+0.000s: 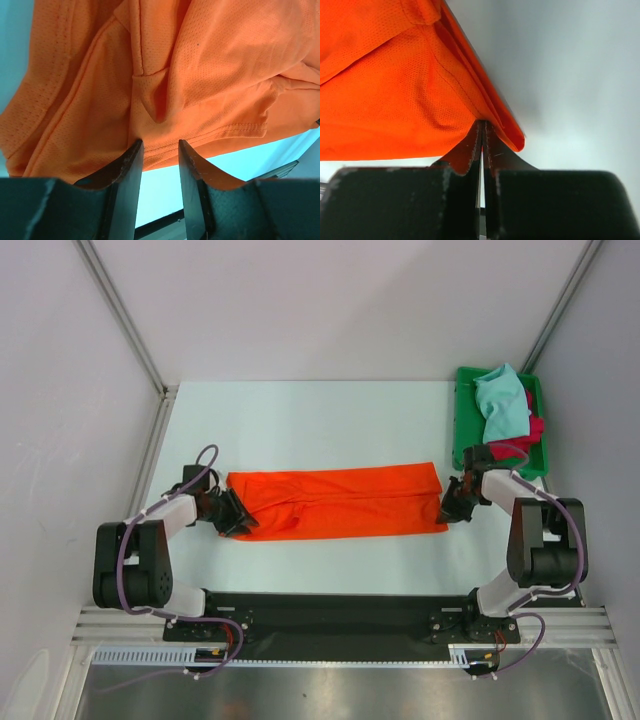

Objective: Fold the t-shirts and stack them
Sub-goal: Fold the tshirt

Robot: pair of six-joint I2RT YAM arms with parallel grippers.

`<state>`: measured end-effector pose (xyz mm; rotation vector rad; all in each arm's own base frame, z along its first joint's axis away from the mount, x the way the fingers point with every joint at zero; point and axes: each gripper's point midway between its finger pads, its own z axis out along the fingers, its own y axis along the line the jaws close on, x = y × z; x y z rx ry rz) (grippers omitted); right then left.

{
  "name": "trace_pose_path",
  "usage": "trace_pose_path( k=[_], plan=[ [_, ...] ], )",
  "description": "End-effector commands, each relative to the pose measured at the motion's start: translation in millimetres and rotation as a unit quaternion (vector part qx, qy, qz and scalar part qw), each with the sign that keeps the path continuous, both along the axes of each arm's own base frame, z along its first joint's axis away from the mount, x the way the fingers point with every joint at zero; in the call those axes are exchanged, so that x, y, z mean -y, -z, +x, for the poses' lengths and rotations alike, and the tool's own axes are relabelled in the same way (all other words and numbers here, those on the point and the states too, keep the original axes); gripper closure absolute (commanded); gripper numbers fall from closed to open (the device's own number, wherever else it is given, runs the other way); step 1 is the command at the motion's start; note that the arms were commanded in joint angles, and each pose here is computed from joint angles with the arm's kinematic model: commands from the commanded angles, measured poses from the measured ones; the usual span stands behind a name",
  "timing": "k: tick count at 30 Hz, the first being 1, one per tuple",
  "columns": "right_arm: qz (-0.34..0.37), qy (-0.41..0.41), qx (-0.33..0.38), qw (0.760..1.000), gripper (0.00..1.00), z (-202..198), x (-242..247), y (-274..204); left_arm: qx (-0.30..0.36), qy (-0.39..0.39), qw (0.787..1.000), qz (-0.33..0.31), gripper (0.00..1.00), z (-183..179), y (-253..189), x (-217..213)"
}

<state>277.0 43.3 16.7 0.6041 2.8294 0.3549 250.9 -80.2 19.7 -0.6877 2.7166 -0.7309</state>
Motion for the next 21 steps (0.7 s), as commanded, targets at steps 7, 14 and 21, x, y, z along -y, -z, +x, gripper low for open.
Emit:
trace_pose_path(
  k=[7, 14, 21],
  plan=[
    [-0.025, 0.044, -0.037, 0.998, 0.96, -25, 14, -2, 0.037, -0.025, 0.998, 0.04, 0.59, 12, -22, -16],
    [-0.001, -0.012, 0.078, 0.997, 0.54, 8, -13, -70, 0.072, -0.086, 0.987, 0.117, 0.45, 9, -65, -46],
    [0.027, -0.111, 0.135, 0.984, 0.46, 18, -60, -111, 0.043, -0.166, 0.982, 0.085, 0.41, -12, -39, -55]
  ],
)
